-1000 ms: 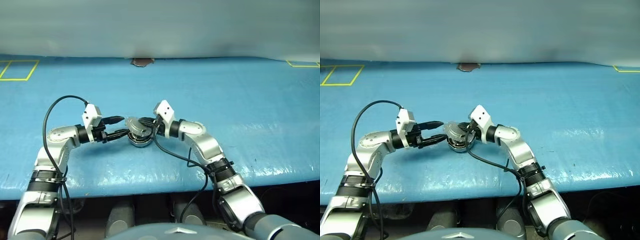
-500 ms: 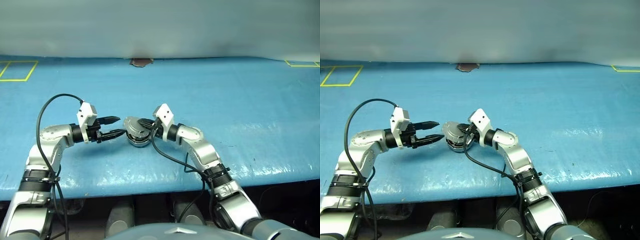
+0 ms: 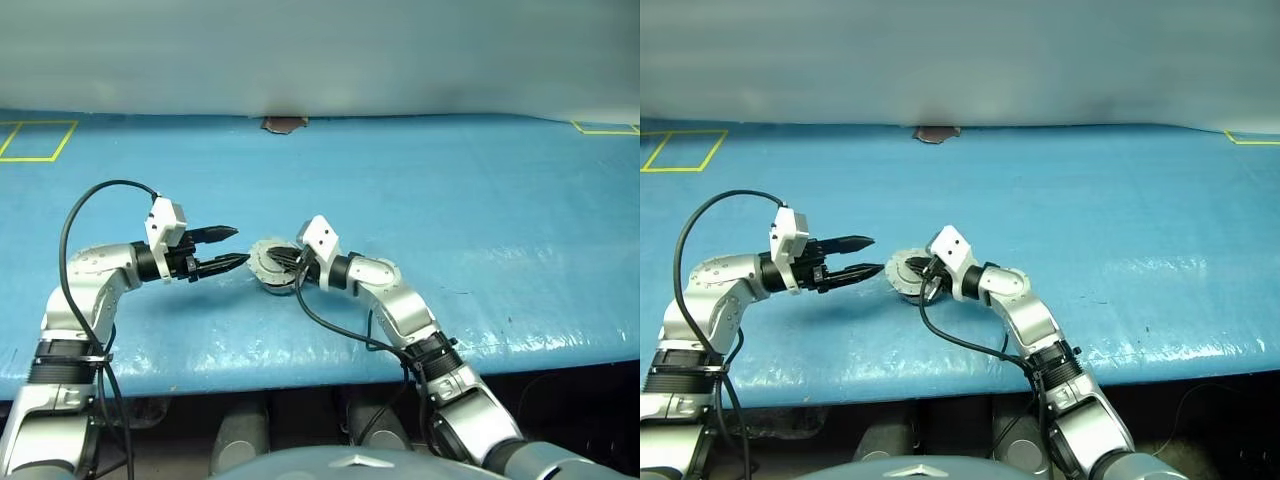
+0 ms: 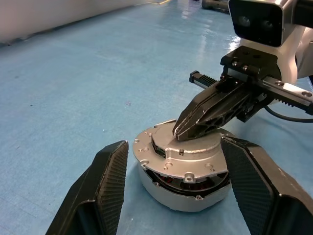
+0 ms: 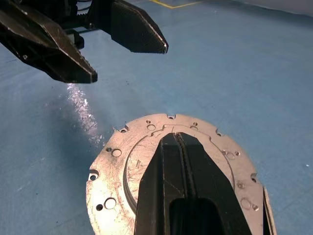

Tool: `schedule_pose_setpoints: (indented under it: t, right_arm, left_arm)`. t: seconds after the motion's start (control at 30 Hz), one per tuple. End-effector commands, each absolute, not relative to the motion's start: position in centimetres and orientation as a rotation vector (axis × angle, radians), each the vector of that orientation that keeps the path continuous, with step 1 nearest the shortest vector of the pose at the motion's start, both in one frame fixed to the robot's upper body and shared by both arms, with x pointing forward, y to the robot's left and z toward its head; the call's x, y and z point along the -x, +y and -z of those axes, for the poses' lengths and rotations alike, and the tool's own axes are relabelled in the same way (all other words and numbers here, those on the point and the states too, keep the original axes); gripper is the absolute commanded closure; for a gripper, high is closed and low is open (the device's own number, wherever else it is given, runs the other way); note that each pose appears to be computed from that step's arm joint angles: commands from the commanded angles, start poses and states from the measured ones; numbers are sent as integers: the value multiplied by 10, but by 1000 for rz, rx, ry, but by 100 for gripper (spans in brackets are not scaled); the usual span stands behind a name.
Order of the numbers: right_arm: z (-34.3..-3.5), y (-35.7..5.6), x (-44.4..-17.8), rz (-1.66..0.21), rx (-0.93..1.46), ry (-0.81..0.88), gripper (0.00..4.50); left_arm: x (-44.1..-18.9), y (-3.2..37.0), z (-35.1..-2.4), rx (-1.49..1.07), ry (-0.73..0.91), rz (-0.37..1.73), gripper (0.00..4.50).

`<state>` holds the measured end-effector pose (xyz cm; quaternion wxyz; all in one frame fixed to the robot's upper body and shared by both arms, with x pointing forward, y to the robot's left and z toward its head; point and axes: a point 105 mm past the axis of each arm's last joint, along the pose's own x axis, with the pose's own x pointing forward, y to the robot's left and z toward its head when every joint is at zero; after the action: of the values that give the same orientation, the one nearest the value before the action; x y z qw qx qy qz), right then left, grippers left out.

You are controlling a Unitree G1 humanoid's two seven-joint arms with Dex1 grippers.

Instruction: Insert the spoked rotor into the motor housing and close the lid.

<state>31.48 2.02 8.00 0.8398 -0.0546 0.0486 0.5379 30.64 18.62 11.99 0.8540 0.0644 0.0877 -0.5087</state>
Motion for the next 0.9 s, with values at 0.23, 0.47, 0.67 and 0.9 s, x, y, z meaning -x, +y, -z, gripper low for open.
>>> schedule_pose_setpoints:
  t: [0.23, 0.47, 0.67, 0.9]
  right_arm:
    - [-43, 8, -308, -1118, 160, 224, 448]
    - [-53, 4, -312, -1047, 76, 167, 448]
    - [-101, 4, -311, -1052, 27, 14, 411]
    - [-107, 9, -316, -1023, -3, 22, 194]
  left_arm:
    - [-307, 189, -126, -151, 177, 1053, 120]
    - [-305, 184, -115, -140, 205, 1069, 120]
    - [-305, 181, -112, -129, 210, 1072, 120]
    - [-307, 182, -109, -145, 213, 1060, 120]
